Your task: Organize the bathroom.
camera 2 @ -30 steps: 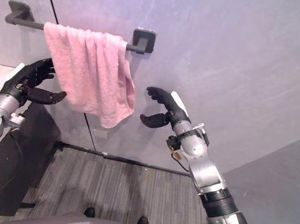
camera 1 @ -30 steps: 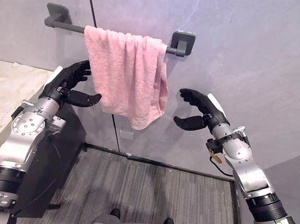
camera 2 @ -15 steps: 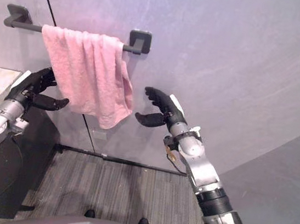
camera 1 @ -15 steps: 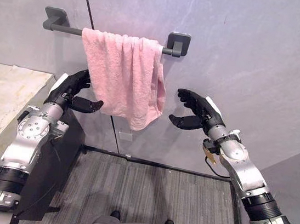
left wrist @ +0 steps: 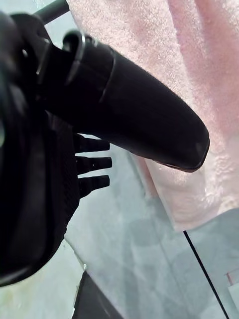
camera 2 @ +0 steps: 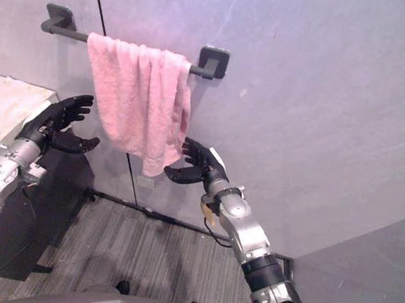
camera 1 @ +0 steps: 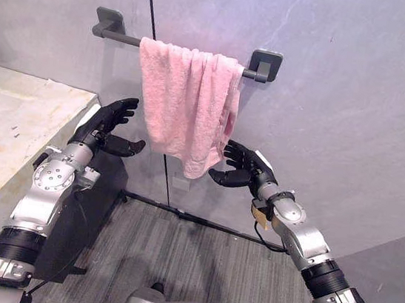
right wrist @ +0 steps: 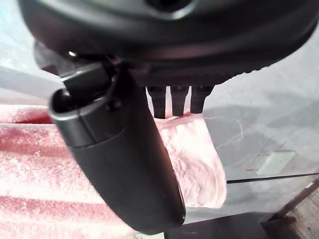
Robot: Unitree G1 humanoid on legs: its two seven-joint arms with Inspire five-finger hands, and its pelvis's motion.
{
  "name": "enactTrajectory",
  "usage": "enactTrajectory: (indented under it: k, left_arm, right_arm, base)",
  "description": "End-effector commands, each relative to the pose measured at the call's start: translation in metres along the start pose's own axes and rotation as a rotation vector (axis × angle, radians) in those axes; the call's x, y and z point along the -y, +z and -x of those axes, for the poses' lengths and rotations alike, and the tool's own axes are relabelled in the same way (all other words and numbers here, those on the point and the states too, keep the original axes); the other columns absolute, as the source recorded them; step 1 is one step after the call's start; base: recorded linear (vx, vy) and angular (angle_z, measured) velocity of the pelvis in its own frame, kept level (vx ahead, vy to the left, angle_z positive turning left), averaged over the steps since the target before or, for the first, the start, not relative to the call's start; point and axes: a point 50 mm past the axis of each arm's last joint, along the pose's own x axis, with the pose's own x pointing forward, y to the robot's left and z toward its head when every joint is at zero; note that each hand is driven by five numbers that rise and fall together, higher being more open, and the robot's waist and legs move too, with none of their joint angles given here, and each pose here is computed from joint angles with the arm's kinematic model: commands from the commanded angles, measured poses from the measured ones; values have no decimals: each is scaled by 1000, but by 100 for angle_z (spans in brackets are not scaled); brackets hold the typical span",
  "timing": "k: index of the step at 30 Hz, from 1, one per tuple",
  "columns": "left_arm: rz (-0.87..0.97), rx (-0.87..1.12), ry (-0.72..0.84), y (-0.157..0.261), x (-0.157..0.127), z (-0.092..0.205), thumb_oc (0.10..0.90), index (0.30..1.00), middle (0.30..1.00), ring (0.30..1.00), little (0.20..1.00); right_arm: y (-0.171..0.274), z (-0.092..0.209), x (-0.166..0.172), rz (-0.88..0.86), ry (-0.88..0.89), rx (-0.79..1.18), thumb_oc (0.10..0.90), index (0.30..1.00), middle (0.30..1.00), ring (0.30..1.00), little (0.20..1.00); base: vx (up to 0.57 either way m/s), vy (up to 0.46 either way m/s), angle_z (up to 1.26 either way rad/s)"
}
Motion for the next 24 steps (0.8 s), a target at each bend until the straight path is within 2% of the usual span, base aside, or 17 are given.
enactTrajectory:
  k: [1,8,9,13,14,17,24]
  left_arm:
    - [-72,240,65,50,-20,-19,800,900,900,900,900]
    - [-79,220,63,43,-21,-17,800,900,900,900,900]
    - [-76,214,69,40,-23,-15,800,900,900,900,900]
    - [-76,209,75,38,-26,-13,800,900,900,900,900]
    - [-73,203,85,36,-30,-10,800,900,900,900,900]
    - [-76,193,96,35,-37,-7,800,900,900,900,900]
    - [-70,199,99,38,-39,-8,800,900,900,900,900]
  right_arm:
    - [58,-6,8,16,-29,266,800,900,900,900,900]
    - [76,0,22,120,-169,392,800,900,900,900,900]
    - [91,8,34,208,-276,494,800,900,900,900,900]
    - [110,19,46,286,-359,594,800,900,900,900,900]
    - [131,32,59,335,-434,696,800,900,900,900,900]
    - [153,44,69,350,-434,750,800,900,900,900,900]
    - [165,47,67,343,-384,783,800,900,900,900,900]
  base:
    - [0,0,0]
    - [2,4,0]
    - [0,0,0]
    - [4,8,0]
    - [0,0,0]
    - [0,4,-10]
    - [-4,0,-9]
